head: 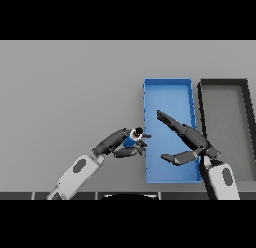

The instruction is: Pick up the blue pipe and place it into the blue bin.

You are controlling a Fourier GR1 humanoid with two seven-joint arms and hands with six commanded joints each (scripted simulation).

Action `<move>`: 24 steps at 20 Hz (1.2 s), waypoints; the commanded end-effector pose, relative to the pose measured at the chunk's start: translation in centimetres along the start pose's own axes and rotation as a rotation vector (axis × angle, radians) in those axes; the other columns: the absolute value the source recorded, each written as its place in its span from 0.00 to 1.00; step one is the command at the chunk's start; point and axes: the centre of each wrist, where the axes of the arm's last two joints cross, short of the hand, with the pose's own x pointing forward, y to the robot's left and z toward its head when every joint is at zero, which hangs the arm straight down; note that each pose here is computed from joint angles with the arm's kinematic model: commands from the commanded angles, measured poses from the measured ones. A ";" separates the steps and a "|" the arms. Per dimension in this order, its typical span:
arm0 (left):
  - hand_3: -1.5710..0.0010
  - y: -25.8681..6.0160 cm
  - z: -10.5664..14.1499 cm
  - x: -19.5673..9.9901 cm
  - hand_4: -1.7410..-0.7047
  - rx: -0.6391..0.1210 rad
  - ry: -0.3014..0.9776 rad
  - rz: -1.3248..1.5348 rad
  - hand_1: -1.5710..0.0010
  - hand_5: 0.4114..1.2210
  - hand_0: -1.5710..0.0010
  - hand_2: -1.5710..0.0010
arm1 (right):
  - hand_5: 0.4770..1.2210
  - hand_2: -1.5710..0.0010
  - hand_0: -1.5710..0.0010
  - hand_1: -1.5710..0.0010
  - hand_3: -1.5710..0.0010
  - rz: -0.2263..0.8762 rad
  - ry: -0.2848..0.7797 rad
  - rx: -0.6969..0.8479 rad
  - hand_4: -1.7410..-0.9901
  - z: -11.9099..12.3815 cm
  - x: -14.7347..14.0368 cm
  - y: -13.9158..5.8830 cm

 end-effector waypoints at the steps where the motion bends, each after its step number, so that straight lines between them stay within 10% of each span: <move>1: 0.09 0.1 -0.2 0.1 0.01 0.004 0.010 -0.010 0.00 1.00 0.00 0.00 | 0.06 1.00 1.00 1.00 1.00 0.015 0.004 0.031 0.59 -0.4 0.5 -0.2; 20: 0.06 0.4 -0.8 -0.1 0.02 -0.054 -0.016 0.053 0.00 1.00 0.00 0.00 | 0.05 0.96 0.99 0.98 0.99 0.072 -0.002 0.396 0.67 -11.8 2.5 3.2; 22: 0.27 0.7 -0.4 -0.2 0.11 -0.067 -0.049 0.015 0.11 1.00 0.05 0.13 | 0.06 0.88 0.91 0.89 0.93 0.073 0.004 0.427 0.58 -12.2 2.3 3.3; 24: 0.53 0.8 -0.7 0.5 0.15 -0.065 0.046 -0.118 0.43 1.00 0.37 0.44 | 0.08 0.68 0.70 0.68 0.76 0.081 0.000 0.451 0.47 -13.1 2.4 3.4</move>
